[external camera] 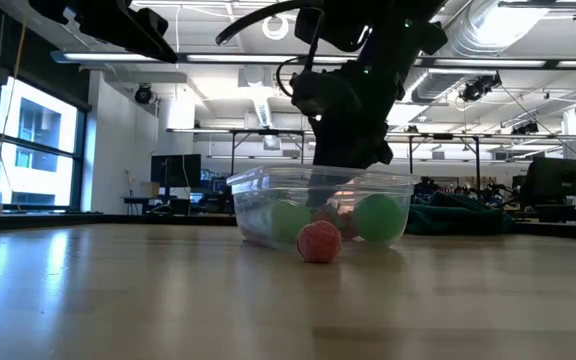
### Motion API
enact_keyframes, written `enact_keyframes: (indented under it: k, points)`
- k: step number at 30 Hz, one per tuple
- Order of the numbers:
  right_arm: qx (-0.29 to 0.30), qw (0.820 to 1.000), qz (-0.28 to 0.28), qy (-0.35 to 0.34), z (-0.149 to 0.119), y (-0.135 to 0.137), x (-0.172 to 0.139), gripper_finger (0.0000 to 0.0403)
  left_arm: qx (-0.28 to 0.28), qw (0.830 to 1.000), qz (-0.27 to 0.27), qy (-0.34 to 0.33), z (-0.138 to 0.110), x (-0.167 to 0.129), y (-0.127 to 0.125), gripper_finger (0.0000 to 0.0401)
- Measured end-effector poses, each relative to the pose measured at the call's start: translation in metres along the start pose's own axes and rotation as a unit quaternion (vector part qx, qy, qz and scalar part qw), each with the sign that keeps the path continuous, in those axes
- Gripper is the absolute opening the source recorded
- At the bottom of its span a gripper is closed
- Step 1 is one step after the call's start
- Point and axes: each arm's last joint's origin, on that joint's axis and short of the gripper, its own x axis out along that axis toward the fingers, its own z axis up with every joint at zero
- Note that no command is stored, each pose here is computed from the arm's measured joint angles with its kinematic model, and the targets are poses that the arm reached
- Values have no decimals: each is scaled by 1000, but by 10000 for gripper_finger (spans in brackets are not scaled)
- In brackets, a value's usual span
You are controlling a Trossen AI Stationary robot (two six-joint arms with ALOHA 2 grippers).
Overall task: Pick and placing Produce into tupperware
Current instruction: Put the red cherry into the transparent container, then put the pink peach into the transparent container
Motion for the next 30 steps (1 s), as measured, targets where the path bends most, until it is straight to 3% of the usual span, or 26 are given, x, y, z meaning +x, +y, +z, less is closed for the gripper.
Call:
enact_keyframes:
  k: [10, 19, 30]
  points:
    - [-1, 1000, -4, -1, 0, 0, 2, 76, 0, 1000, 0, 0, 0, 0, 0, 179]
    - [0, 1000, -5, -10, 1, 0, 2, 111, 0, 1000, 0, 0, 0, 0, 0, 179]
    - [1, 1000, 1, -21, 3, 2, 1, 114, 0, 1000, 0, 0, 0, 0, 0, 179]
